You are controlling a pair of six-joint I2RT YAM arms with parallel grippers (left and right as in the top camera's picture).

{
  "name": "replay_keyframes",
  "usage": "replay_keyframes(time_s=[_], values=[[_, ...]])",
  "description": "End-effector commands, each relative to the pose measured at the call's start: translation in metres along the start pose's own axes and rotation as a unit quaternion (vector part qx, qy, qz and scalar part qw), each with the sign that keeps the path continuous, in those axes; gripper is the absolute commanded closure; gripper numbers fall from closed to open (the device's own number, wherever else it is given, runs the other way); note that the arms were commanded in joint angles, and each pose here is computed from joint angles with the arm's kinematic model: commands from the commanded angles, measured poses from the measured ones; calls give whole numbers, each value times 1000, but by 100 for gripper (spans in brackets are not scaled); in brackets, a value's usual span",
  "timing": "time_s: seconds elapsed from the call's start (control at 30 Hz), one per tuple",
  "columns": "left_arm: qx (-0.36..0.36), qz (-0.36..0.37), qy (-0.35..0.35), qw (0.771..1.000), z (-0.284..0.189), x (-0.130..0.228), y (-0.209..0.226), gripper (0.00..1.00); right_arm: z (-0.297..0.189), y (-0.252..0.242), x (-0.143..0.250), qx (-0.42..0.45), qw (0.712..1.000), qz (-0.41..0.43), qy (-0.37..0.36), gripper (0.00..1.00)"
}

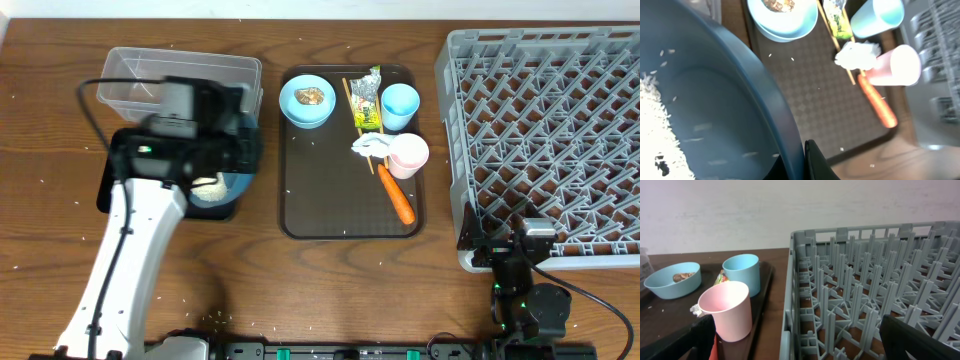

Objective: Sort waste into correct bins and load items into the dishwasher rack
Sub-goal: 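Lift the blue plate with the left gripper over the black tray, then tilt the blue plate with the left gripper to dump rice onto the black tray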

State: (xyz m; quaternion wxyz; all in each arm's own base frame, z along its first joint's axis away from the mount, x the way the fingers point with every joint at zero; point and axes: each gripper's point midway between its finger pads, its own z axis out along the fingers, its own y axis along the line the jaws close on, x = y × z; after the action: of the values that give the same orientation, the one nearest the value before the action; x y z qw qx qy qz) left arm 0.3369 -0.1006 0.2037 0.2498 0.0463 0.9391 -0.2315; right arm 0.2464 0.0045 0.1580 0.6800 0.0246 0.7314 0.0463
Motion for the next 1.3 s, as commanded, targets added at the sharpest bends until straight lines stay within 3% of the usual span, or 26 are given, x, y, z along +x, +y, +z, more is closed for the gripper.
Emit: replay_keyframes(time_s=[0.0, 0.27, 0.53, 0.87, 1.07, 1.27], values=[[88, -7, -12, 996, -16, -3, -11, 94, 0, -2, 0, 3, 1000, -5, -1, 1], [151, -39, -51, 986, -42, -13, 9, 94, 0, -2, 0, 3, 1000, -5, -1, 1], [242, -84, -112, 960, -81, -23, 24, 94, 0, -2, 0, 3, 1000, -5, -1, 1], [227, -161, -136, 951, -89, -5, 69, 94, 0, -2, 0, 3, 1000, -5, -1, 1], [305, -172, -171, 921, -107, -10, 66, 94, 0, -2, 0, 3, 1000, -5, -1, 1], [307, -201, -179, 913, -106, -10, 86, 94, 0, -2, 0, 3, 1000, -5, -1, 1]])
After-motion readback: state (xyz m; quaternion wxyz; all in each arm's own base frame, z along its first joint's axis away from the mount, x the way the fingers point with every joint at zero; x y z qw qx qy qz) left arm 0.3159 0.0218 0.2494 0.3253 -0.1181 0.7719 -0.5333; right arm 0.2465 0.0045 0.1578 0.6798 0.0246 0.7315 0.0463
